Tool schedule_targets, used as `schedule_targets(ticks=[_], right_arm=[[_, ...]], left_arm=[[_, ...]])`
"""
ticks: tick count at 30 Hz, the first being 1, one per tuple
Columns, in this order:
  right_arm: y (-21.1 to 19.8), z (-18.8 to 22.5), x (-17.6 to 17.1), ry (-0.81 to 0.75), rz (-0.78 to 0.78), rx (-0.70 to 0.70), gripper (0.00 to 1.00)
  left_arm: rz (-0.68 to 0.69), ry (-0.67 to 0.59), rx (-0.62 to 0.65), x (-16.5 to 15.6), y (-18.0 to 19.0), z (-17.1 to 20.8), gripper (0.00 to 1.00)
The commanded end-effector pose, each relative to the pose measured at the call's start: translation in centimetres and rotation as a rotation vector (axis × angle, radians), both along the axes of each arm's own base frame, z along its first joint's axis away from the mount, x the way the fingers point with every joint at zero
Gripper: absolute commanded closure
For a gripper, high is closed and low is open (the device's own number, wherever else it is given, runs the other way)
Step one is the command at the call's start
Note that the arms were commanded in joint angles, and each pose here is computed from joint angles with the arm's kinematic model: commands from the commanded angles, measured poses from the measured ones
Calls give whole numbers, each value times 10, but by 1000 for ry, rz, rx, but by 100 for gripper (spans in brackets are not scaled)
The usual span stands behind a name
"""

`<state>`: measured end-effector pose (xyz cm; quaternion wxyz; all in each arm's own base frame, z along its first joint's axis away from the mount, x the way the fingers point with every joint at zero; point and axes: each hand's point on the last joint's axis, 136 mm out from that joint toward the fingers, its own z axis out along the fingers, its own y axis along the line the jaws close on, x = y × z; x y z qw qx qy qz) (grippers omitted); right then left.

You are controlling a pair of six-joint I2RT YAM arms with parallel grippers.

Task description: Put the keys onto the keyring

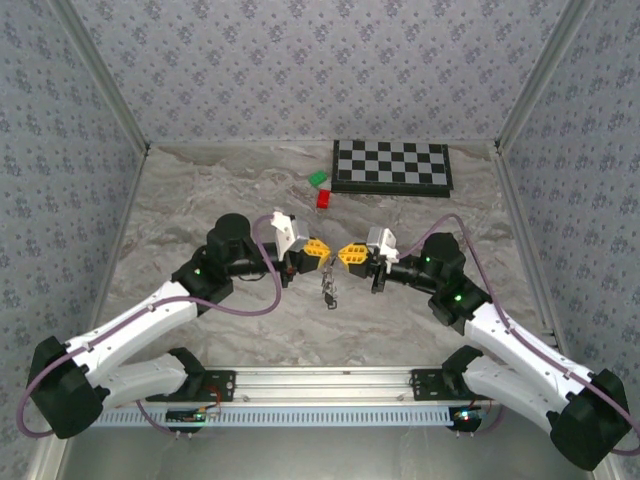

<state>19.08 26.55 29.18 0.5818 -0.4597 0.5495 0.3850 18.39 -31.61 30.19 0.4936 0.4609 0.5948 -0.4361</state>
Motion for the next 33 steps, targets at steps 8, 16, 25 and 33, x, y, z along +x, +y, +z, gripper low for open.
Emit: schedule_targets(ticks=[8, 16, 25, 33], right_arm=[[-3, 25, -10, -39, 52, 71, 100], [2, 24, -12, -22, 84, 60, 100], [3, 22, -7, -23, 61, 52, 100], [-2, 23, -1, -41, 8, 54, 100]], left_arm=[[-47, -99, -72, -11, 2, 26, 100], [-42, -97, -72, -10, 3, 27, 100], [-52, -94, -70, -12, 2, 26, 100], [-51, -93, -70, -12, 2, 27, 100]])
